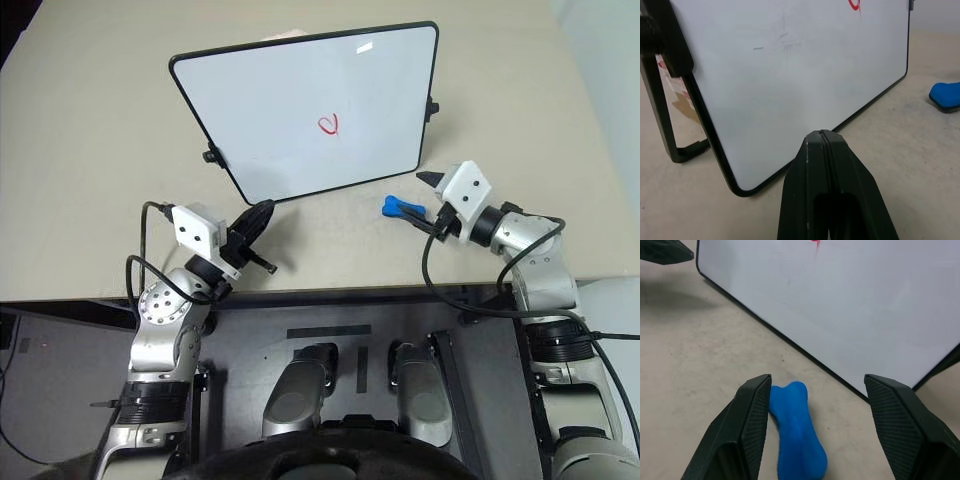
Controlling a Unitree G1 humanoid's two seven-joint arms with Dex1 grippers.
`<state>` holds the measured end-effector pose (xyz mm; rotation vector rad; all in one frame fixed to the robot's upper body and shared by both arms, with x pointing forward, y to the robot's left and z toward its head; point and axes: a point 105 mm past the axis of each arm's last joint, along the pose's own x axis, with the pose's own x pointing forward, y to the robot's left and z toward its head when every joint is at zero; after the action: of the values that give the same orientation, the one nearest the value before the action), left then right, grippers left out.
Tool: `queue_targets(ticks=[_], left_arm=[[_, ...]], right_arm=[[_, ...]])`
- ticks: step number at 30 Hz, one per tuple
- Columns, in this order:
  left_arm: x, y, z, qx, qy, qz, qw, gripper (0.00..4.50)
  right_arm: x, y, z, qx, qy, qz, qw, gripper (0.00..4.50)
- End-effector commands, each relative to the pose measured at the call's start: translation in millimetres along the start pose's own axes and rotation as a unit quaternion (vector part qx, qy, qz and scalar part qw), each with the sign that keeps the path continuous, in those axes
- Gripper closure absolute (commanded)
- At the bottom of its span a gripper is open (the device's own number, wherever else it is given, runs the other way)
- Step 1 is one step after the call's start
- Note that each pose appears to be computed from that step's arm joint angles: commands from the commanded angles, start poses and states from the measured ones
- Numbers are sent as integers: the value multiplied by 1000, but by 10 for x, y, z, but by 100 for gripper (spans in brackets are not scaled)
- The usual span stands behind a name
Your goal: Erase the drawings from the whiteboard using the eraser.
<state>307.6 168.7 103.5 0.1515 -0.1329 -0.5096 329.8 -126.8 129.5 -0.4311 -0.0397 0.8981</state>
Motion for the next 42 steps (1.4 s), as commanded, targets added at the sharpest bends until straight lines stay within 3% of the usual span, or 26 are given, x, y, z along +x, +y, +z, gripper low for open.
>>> queue_targets(ticks=[1, 16, 34, 42], left_arm=[[29, 54, 160, 16, -23, -9, 1000, 450], [-64, -77, 184, 12, -31, -29, 999, 450], [-77, -160, 182, -3, -36, -19, 999, 450], [-48, -204, 166, -9, -38, -24, 999, 450]], right_arm=[[12, -30, 166, -19, -26, -7, 999, 138], [9, 129, 148, -4, -17, 27, 999, 138], [96, 64, -274, -5, 71, 35, 997, 138], [101, 20, -288, -4, 69, 26, 997, 138]])
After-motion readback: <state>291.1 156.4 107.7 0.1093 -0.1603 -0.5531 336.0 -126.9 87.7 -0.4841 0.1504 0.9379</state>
